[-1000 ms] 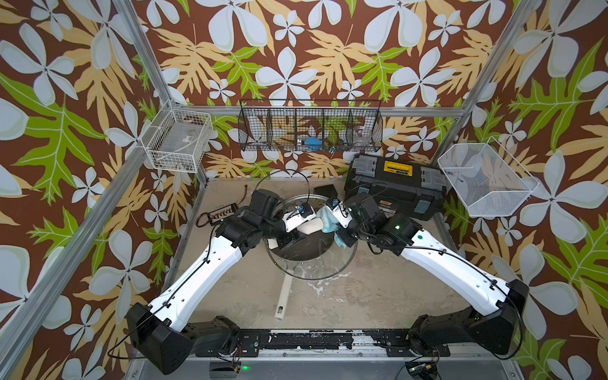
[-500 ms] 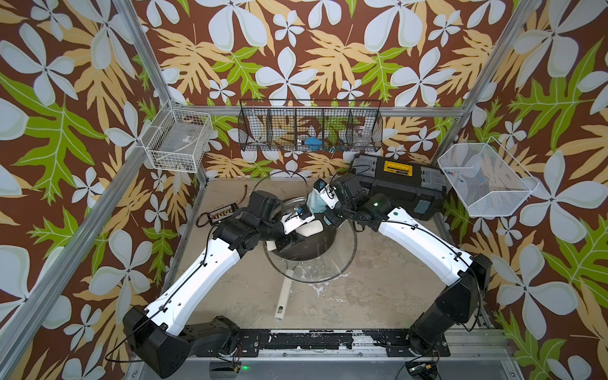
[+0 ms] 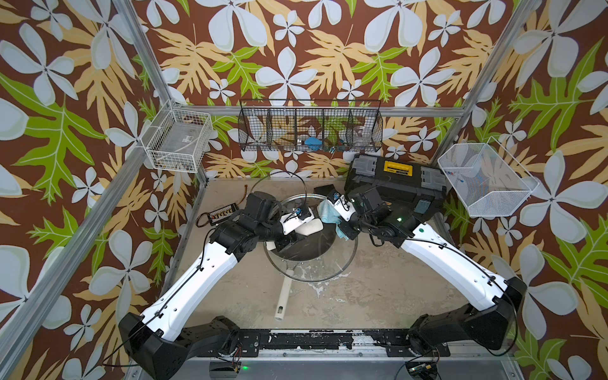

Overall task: Wipe the pot lid with a cloth
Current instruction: Wipe the pot lid.

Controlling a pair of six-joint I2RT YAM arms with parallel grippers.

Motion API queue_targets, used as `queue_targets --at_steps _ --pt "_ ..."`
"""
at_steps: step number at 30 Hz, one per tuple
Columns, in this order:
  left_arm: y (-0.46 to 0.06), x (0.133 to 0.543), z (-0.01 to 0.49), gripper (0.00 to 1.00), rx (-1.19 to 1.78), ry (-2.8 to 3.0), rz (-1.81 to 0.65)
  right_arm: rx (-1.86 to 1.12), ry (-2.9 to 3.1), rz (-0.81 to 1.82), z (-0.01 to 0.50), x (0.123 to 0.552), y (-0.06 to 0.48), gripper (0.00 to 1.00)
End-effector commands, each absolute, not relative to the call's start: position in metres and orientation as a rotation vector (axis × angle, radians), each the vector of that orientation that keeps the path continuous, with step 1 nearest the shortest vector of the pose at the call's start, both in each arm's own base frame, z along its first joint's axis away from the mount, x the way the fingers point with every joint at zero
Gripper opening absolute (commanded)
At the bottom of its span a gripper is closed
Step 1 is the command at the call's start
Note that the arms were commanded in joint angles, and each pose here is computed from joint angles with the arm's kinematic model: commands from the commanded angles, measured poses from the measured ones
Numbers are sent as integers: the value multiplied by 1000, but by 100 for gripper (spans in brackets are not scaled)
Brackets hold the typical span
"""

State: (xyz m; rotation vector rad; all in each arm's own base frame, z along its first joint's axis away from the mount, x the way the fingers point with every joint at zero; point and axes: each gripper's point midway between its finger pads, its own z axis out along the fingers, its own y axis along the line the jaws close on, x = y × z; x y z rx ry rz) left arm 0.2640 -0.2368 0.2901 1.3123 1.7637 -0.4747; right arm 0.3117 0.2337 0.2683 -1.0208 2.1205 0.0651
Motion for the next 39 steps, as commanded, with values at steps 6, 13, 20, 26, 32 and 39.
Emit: queue_targets --at_steps 6,13,20,26,32,39 --pt "-254 282 352 0 1221 1493 -454 -1005 2183 170 256 270 215 0" --pt "-257 281 352 0 1235 1490 -470 -1012 2165 218 261 260 215 0" --pt "-263 274 345 0 1295 1470 -515 -1044 2134 198 272 274 225 0" --pt "-267 266 341 0 1356 1449 -555 -1074 2127 165 275 290 235 0" --pt "-269 255 342 0 1415 1410 -589 -1088 2129 148 276 308 242 0" --pt "-270 241 344 0 1477 1356 -621 -1109 2123 143 282 331 240 0"
